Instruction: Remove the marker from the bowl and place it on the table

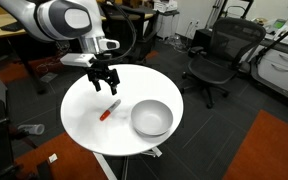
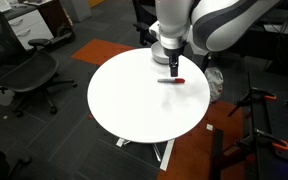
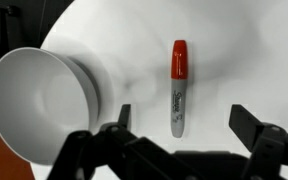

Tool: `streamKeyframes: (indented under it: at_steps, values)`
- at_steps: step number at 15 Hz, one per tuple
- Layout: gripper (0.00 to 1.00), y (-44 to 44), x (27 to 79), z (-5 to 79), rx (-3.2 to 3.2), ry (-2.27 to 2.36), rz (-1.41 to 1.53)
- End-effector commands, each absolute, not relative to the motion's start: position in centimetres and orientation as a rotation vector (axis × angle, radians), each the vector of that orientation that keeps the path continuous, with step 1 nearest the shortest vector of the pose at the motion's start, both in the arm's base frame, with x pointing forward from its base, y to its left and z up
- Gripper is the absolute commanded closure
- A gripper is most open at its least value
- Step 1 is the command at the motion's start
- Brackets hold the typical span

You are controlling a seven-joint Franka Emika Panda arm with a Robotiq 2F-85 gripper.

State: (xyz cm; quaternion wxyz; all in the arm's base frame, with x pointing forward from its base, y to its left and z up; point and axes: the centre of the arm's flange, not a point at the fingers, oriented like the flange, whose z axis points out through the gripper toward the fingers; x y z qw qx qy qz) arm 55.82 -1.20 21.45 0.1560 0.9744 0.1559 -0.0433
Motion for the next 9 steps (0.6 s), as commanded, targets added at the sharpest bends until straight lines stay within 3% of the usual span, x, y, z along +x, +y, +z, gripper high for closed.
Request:
streamKeyframes:
  at_steps: [1,9]
  values:
    - [0.00,-1.2,53.4,23.9,2.801,0.468,-0.120]
    - [0.00,-1.1,54.3,23.1,2.797,0.446,-0.110]
